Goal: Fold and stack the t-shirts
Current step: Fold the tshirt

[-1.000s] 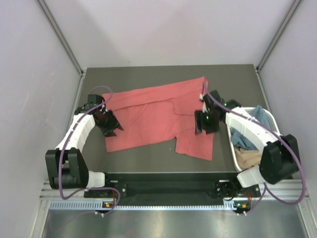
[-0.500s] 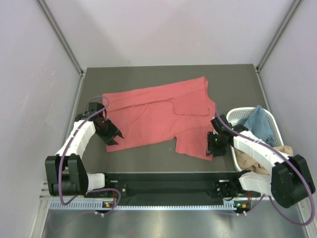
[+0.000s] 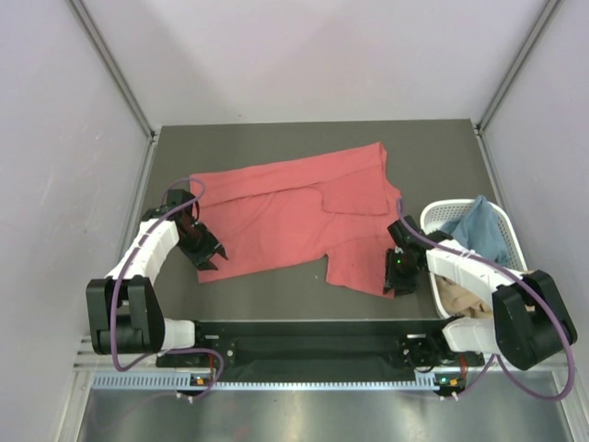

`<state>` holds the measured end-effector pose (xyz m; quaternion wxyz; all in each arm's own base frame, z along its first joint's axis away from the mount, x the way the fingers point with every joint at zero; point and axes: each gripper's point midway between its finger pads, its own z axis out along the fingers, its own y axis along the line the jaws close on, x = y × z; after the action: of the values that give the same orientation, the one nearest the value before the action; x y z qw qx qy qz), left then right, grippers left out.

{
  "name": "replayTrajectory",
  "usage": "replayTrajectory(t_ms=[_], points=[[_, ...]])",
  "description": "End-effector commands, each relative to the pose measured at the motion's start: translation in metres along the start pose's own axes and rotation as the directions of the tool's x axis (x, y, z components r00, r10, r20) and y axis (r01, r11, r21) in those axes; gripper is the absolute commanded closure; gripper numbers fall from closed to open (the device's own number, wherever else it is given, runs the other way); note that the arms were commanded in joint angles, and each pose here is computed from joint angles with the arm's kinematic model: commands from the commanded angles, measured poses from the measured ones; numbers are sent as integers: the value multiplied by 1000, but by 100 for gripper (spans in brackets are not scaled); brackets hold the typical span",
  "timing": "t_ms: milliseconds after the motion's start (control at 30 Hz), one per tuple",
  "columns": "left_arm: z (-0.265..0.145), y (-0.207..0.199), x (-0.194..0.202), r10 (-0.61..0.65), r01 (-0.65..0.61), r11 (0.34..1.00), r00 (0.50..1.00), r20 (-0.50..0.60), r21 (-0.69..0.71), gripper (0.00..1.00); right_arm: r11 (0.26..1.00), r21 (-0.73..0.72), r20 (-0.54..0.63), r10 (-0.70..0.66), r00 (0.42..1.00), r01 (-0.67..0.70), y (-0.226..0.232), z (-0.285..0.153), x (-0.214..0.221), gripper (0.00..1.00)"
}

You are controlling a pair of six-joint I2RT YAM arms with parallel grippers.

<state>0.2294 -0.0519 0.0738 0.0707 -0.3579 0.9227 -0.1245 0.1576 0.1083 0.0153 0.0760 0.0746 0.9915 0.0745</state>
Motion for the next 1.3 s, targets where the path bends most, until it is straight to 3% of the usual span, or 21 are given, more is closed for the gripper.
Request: replayTrajectory(t_ms=[0, 167, 400, 700, 900, 1267], points=[[-3, -2, -8, 21, -21, 1000, 999, 28, 5, 55, 1000, 11, 9, 13, 1000, -13, 0, 4, -3, 63], [-9, 2, -12, 18, -17, 1000, 999, 51, -11, 55, 1000, 15, 0, 9, 1000, -9, -1, 11, -1, 67], [-10, 16, -8, -28, 30, 998, 999, 45, -51, 55, 1000, 7, 6, 0, 1000, -1, 1, 12, -4, 88], [-7, 63, -6, -201, 210, 957, 977, 66, -198, 58, 999, -31, 54, -30, 998, 31, 8, 0, -13, 99], [2, 79, -1, -274, 279, 934, 960, 50, -223, 60, 997, -65, 43, -49, 998, 52, 11, 3, -7, 100], [19, 80, -19, -284, 293, 932, 956, 72, -212, 53, 991, -108, 39, -70, 997, 74, 17, 2, -5, 100]])
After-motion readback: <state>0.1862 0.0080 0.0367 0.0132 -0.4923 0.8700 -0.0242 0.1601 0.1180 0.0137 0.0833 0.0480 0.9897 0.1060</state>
